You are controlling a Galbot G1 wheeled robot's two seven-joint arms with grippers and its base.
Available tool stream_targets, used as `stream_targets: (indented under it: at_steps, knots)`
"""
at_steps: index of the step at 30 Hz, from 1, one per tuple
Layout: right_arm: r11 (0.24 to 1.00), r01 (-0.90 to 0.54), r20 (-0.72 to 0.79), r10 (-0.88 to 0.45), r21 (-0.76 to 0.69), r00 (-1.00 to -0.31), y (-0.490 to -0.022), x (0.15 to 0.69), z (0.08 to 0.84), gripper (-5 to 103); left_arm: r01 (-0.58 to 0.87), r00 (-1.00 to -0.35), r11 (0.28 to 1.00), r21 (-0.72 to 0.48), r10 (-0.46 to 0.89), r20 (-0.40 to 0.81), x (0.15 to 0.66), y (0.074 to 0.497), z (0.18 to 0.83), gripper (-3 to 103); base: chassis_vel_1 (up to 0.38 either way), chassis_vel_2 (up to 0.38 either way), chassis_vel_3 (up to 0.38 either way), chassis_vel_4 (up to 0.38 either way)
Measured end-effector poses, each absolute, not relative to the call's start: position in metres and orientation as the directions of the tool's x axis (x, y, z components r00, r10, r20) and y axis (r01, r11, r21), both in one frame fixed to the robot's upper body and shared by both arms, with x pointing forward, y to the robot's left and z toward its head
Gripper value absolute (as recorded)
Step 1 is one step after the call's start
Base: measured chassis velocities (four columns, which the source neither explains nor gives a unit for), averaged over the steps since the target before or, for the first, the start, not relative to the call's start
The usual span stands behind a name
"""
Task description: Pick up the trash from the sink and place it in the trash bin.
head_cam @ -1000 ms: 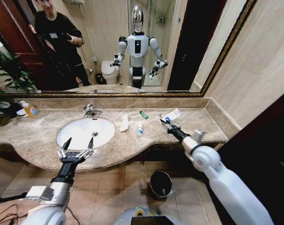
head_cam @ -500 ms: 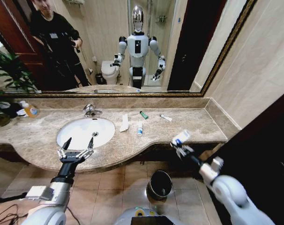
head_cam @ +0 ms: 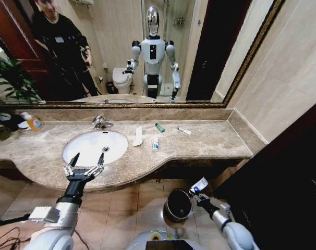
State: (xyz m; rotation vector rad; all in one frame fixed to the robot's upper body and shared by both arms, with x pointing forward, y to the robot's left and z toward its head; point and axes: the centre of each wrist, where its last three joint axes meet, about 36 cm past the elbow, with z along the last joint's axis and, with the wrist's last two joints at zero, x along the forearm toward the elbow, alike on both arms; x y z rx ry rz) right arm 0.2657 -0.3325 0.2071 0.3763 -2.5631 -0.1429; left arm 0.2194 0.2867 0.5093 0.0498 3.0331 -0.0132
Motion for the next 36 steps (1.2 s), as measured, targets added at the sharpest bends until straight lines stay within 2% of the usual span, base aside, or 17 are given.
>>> stream_targets:
  at_steps: [12,15,18,19,21,22,25,27,29,30,31,33,36]
  knots:
    - [0.960,-0.234,0.560,-0.278,0.151,-0.781,-0.286,0.282,0.136,21,0.033,-0.994,0.999,-0.007,0.032,-0.108,0.219,0.287,0.509,100,0.000,0.000,0.000,0.000]
    - [0.961,-0.239,0.573,-0.273,0.137,-0.773,-0.279,0.279,0.128,19,0.033,-0.994,0.999,-0.007,0.032,-0.108,0.219,0.287,0.509,100,0.000,0.000,0.000,0.000]
    - [0.963,-0.234,0.581,-0.267,0.132,-0.769,-0.272,0.276,0.125,33,0.033,-0.994,0.999,-0.007,0.032,-0.108,0.219,0.287,0.509,100,0.000,0.000,0.000,0.000]
    - [0.963,-0.234,0.581,-0.267,0.132,-0.769,-0.272,0.276,0.125,33,0.033,-0.994,0.999,-0.007,0.032,-0.108,0.219,0.287,0.509,100,0.000,0.000,0.000,0.000]
    - [0.965,-0.230,0.583,-0.260,0.127,-0.770,-0.271,0.275,0.125,44,0.033,-0.994,0.999,-0.007,0.032,-0.108,0.219,0.287,0.509,100,0.000,0.000,0.000,0.000]
    - [0.965,-0.230,0.583,-0.260,0.127,-0.770,-0.271,0.275,0.125,44,0.033,-0.994,0.999,-0.007,0.032,-0.108,0.219,0.287,0.509,100,0.000,0.000,0.000,0.000]
    - [0.967,-0.224,0.585,-0.250,0.118,-0.772,-0.274,0.274,0.126,60,0.033,-0.994,0.999,-0.007,0.032,-0.108,0.219,0.287,0.509,100,0.000,0.000,0.000,0.000]
    - [0.968,-0.222,0.585,-0.246,0.114,-0.773,-0.275,0.273,0.126,60,0.033,-0.994,0.999,-0.007,0.032,-0.108,0.219,0.287,0.509,100,0.000,0.000,0.000,0.000]
    - [0.970,-0.218,0.583,-0.239,0.108,-0.776,-0.279,0.273,0.128,71,0.033,-0.994,0.999,-0.007,0.032,-0.108,0.219,0.287,0.509,100,0.000,0.000,0.000,0.000]
    - [0.970,-0.218,0.583,-0.239,0.108,-0.776,-0.279,0.273,0.128,71,0.033,-0.994,0.999,-0.007,0.032,-0.108,0.219,0.287,0.509,100,0.000,0.000,0.000,0.000]
    - [0.970,-0.217,0.581,-0.238,0.107,-0.778,-0.280,0.272,0.130,82,0.033,-0.994,0.999,-0.007,0.032,-0.108,0.219,0.287,0.509,100,0.000,0.000,0.000,0.000]
    - [0.970,-0.216,0.580,-0.238,0.107,-0.779,-0.280,0.272,0.131,82,0.033,-0.994,0.999,-0.007,0.032,-0.108,0.219,0.287,0.509,100,0.000,0.000,0.000,0.000]
    - [0.970,-0.216,0.578,-0.239,0.109,-0.780,-0.281,0.272,0.136,96,0.033,-0.994,0.999,-0.007,0.032,-0.108,0.219,0.287,0.509,100,0.000,0.000,0.000,0.000]
